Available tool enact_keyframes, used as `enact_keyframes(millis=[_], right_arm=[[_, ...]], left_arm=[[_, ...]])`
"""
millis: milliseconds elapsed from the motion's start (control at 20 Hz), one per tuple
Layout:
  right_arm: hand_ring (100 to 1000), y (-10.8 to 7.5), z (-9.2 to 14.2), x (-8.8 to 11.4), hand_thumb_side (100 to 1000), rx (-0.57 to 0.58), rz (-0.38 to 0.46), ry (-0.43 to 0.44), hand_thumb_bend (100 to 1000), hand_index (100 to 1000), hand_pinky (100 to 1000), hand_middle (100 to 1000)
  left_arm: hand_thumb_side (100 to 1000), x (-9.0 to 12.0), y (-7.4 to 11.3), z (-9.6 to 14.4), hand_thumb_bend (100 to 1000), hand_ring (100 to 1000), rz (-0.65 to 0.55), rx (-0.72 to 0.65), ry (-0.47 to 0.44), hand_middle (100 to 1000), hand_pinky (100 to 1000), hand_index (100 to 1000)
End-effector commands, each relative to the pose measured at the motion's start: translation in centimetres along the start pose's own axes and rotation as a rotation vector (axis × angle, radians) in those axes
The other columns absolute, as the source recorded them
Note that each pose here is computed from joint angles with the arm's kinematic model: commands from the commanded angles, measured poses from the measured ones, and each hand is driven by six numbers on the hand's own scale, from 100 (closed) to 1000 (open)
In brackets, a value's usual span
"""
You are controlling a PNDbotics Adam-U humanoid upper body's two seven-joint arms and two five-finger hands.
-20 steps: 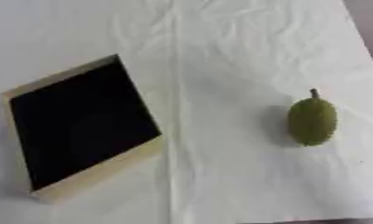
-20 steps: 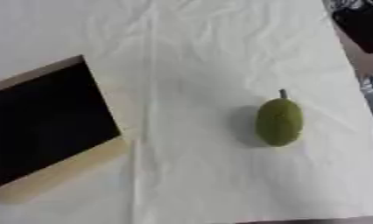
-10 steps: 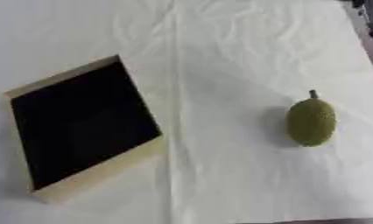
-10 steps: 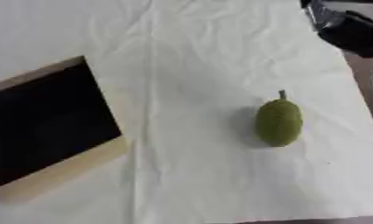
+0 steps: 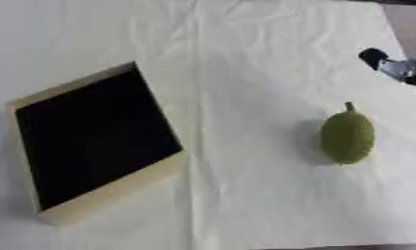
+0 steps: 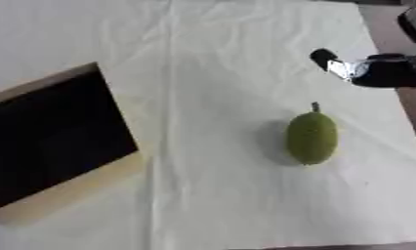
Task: Pick up objects on the table and place them in the box.
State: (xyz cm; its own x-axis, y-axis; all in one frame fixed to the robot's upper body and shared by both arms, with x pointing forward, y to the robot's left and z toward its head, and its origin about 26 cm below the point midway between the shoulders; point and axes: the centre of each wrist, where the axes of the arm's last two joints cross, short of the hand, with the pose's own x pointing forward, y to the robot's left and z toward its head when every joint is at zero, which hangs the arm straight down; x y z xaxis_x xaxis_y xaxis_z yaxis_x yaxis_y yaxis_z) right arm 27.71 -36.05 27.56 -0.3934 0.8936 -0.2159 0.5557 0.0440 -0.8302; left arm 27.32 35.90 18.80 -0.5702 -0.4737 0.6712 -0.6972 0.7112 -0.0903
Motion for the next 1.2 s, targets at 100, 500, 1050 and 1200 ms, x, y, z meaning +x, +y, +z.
enact_keyframes(millis=[100, 500, 1050, 1200], right_arm=[[812, -1.0, 0.2, -0.2, 402, 0.054, 0.060, -0.052, 592, 953, 871, 853], [822, 0.7, 1.8, 0.1, 328, 0.158, 0.046, -0.080, 610, 978, 875, 871], [819, 2.2, 3.1, 0.6, 112, 0.312, -0.068, -0.147, 659, 937, 883, 869], [810, 2.8, 3.3, 1.1, 154, 0.363, -0.148, -0.171, 602, 942, 881, 861]], left_arm=[[573, 0.6, 0.4, -0.7, 272, 496, -0.015, -0.001, -0.036, 566, 499, 704], [574, 0.6, 0.5, -0.8, 270, 497, -0.025, -0.006, -0.038, 566, 499, 703], [575, 0.6, 0.5, -0.7, 267, 496, -0.029, -0.009, -0.034, 565, 499, 703], [576, 0.6, 0.5, -0.8, 266, 496, -0.028, -0.011, -0.034, 565, 499, 703]])
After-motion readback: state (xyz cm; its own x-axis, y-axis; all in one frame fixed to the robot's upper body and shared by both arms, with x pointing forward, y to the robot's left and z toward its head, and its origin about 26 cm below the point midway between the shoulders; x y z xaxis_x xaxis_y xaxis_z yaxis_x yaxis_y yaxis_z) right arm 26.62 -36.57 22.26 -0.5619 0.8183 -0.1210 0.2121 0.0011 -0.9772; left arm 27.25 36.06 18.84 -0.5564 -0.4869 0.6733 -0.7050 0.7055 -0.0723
